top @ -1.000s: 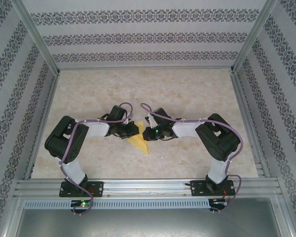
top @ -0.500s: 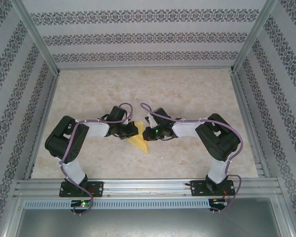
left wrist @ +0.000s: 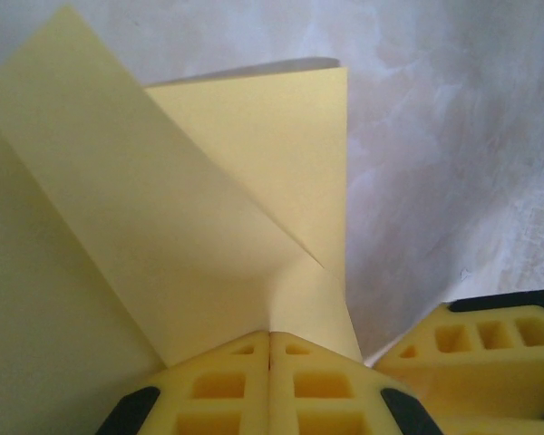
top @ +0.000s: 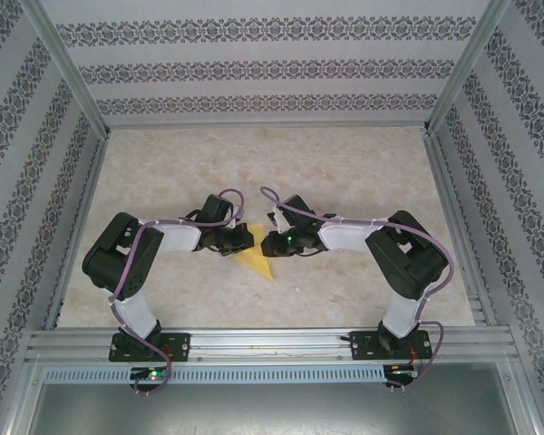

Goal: Fold a paper plane with a square sheet of paper (fold left side to right side)
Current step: Fourth fold the wing at the center of the table.

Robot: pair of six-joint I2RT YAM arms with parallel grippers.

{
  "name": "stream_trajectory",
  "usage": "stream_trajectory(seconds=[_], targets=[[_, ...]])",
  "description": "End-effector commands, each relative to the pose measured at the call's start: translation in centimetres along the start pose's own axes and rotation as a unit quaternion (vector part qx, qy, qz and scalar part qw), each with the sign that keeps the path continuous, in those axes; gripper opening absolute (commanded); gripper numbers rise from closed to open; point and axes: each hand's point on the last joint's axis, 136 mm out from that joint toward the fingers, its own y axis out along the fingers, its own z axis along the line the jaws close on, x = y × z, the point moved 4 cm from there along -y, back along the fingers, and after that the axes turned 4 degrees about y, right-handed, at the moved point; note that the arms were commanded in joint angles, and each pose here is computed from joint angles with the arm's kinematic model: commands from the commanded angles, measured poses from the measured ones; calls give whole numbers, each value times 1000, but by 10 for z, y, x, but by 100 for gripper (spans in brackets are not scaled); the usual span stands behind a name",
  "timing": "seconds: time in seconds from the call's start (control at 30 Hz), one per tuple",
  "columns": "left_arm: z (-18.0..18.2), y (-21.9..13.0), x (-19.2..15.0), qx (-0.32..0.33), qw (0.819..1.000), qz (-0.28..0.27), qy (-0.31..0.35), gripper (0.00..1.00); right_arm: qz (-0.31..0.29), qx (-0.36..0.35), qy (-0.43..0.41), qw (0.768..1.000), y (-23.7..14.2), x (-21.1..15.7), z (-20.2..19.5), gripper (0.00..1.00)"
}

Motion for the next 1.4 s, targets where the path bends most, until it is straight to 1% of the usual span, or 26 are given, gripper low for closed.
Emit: stream_trajectory(seconds=[0.0, 0.1, 0.2, 0.37, 0.47, 0.77, 1.07, 1.37], targets=[[30, 8, -25, 60, 998, 32, -16, 0, -26, 20, -11, 999, -22, 14, 16, 29], [29, 8, -24, 59, 998, 30, -15, 0, -32, 36, -10, 999, -32, 15, 21, 34], [28, 8, -23, 58, 998, 29, -14, 0, -25, 53, -3, 998, -38, 9, 23, 34], [27, 7, -22, 58, 998, 28, -13, 0, 20, 120, 21, 992, -35, -11, 37, 10], [26, 6, -21, 58, 998, 26, -12, 0, 46, 136, 30, 989, -27, -24, 41, 1], [26, 5, -21, 59, 998, 27, -11, 0, 78, 124, 49, 988, -7, -49, 28, 0], [26, 5, -21, 61, 998, 27, -10, 0, 92, 101, 63, 989, 3, -63, 12, 0], [26, 5, -20, 64, 997, 29, -9, 0, 101, 89, 71, 988, 7, -73, 4, 0]])
